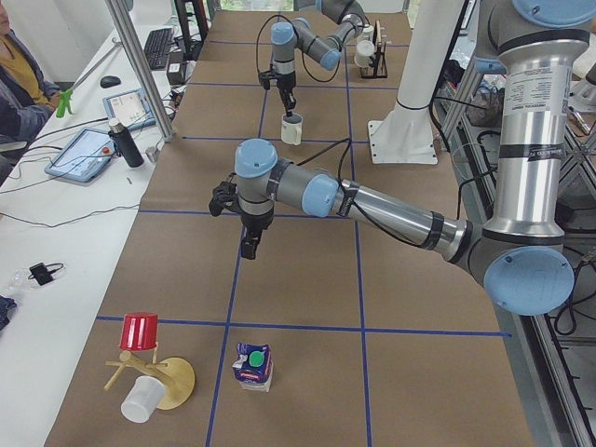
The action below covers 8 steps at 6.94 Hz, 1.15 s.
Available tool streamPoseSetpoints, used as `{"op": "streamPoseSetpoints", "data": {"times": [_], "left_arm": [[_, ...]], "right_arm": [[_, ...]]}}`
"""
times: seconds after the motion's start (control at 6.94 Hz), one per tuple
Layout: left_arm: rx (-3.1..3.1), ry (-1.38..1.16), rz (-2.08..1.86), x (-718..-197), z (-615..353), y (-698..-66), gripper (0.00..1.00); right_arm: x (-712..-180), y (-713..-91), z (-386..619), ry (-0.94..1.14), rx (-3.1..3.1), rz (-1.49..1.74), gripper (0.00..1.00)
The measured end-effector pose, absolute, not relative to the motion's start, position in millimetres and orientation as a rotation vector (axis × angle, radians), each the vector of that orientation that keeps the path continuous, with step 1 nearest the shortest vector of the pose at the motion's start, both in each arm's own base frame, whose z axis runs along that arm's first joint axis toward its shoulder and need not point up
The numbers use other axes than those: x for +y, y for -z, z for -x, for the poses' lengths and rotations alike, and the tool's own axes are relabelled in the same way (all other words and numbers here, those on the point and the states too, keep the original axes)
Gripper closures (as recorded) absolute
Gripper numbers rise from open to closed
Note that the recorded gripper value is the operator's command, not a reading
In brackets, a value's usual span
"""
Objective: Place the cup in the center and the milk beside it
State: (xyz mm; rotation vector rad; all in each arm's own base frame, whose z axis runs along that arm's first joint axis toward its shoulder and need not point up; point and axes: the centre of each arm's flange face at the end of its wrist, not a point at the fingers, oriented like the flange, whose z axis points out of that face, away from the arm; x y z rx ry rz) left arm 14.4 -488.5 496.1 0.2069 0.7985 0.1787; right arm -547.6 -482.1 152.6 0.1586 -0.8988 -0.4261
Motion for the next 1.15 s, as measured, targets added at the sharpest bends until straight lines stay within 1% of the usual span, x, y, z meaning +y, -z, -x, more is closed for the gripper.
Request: {"op": "streamPoseSetpoints", "data": {"times": [0.29,0.43,0.58,0.72,1.15], "left_arm": [[0.782,-0.192,-0.204,-487,-12,-505,0.02],[0.747,-0.228,-0.214,-489,-6,-517,0.02],[0.704,-0.270,-0.216,-491,3,-536,0.02],[0.678,-0.272,-0.203,-492,20,-558,0.02],[0.662,-0.187,-0.160,-496,84,-612,0.02]], "right_arm": [[-490,-163,541,0.465,-0.899,-0.156,1.00],[-495,-174,535,0.478,-0.900,-0.148,0.91],[-496,-181,531,0.484,-0.899,-0.143,0.02],[-496,-182,529,0.483,-0.900,-0.144,0.00],[-499,-173,508,0.463,-0.918,-0.172,0.00]]}}
